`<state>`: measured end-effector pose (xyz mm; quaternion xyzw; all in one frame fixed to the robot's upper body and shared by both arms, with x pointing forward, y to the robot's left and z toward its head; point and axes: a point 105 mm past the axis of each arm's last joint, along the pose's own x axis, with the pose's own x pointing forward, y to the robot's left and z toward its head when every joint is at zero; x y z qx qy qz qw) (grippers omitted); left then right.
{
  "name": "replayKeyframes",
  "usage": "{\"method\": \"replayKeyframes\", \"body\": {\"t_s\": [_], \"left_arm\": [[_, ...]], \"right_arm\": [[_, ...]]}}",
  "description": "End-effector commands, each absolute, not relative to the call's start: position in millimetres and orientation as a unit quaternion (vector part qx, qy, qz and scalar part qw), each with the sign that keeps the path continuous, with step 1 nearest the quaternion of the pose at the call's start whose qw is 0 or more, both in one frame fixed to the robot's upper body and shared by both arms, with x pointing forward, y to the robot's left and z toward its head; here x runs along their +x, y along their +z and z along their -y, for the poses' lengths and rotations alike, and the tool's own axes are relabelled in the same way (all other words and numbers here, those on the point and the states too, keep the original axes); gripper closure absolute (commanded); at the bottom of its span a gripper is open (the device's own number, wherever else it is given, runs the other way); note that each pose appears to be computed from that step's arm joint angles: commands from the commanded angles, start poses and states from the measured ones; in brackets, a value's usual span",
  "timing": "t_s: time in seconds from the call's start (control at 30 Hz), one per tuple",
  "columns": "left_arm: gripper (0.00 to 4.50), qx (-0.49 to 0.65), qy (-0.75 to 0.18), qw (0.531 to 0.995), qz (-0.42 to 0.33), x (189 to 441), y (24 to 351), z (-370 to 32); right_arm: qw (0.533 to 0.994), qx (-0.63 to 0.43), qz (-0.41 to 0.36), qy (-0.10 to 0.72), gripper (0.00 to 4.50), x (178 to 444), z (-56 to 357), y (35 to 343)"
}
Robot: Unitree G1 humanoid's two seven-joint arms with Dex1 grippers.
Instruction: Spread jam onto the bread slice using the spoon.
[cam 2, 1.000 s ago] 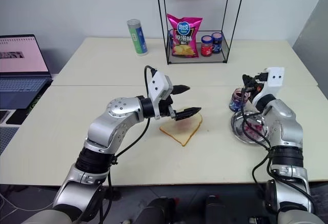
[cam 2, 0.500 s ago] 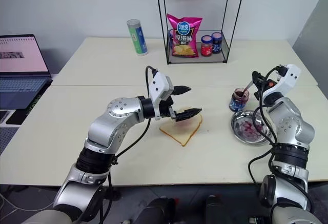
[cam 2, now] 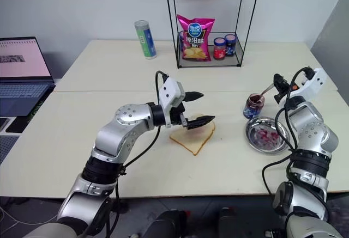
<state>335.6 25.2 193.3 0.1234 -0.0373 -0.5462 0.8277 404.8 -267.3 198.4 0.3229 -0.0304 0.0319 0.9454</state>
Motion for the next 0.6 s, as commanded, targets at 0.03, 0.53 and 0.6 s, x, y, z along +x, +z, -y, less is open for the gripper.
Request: {"method": "replayKeyframes", "body": {"t_s": [0.03, 0.53, 0.6], "left_arm": [[0.00, 0.133, -0.551, 0.821, 0.066, 332, 206, -23], [0.00, 0.132, -0.559, 0.816, 0.067, 329, 207, -20], [0.00, 0.132, -0.559, 0.816, 0.067, 329, 207, -21]], "right_arm": [[0.944, 0.319, 0.076, 0.031, 4.47, 403, 275, 224], [0.923, 0.373, 0.095, 0.010, 4.47, 400, 288, 232], [0.914, 0.394, 0.097, 0.009, 4.47, 398, 290, 231]]}}
